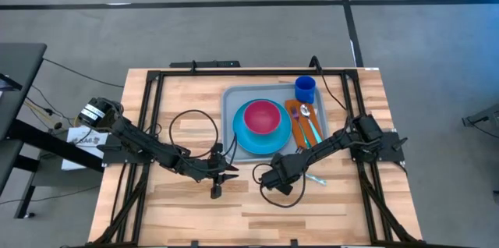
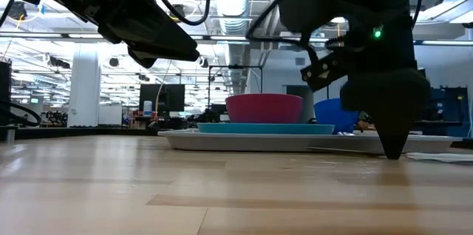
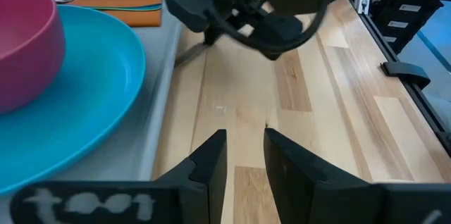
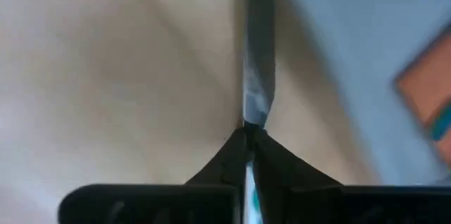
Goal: Set up tray
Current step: Put the blue patterned knife between the blue fork and blue spoon on the brown napkin
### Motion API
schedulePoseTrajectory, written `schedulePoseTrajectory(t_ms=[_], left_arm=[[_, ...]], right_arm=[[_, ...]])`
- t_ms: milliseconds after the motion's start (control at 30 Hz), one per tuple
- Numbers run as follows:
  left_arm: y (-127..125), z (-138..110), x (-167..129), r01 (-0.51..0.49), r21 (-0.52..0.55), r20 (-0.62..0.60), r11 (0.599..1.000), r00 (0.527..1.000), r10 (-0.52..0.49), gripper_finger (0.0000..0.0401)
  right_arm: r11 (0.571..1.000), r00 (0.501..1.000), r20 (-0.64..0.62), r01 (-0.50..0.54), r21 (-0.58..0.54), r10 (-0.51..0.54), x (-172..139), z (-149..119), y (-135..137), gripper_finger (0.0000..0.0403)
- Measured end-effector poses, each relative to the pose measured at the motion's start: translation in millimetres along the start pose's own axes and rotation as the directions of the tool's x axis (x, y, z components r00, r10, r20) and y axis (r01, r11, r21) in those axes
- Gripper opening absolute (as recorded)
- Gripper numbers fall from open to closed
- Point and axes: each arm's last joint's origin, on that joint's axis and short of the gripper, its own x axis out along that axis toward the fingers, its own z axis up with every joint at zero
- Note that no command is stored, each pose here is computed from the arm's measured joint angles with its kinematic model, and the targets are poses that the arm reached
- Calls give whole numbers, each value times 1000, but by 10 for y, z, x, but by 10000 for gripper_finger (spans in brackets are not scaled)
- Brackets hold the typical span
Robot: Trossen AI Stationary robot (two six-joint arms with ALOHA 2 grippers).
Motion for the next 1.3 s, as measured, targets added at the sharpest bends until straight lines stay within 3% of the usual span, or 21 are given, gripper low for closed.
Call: schedulePoseTrajectory(t_ms=[400,633,800,1000,1100,1300], left_arm=[[1,0,0,-1,0,0,1000,1000,1,82],[0,0,0,-1,0,0,1000,1000,1,82],[1,0,0,-1,0,0,1000,1000,1,82],[-2,6,0,2,-8,6,1000,1000,-2,82],[-4,3,0,11,-27,1,1000,1000,-11,82],[-8,-4,-1,25,-30,-9,999,1000,-25,82]], right_arm=[[1000,1000,-24,14,-7,-14,-247,-2,6,1],[999,999,-22,41,-13,-41,-585,-121,79,0],[982,982,-35,189,17,-188,-757,-272,9,0],[962,959,94,261,76,-268,-715,-111,-190,0],[930,934,54,346,128,-354,-579,9,-366,0],[886,917,-26,393,246,-399,-371,111,-664,0]])
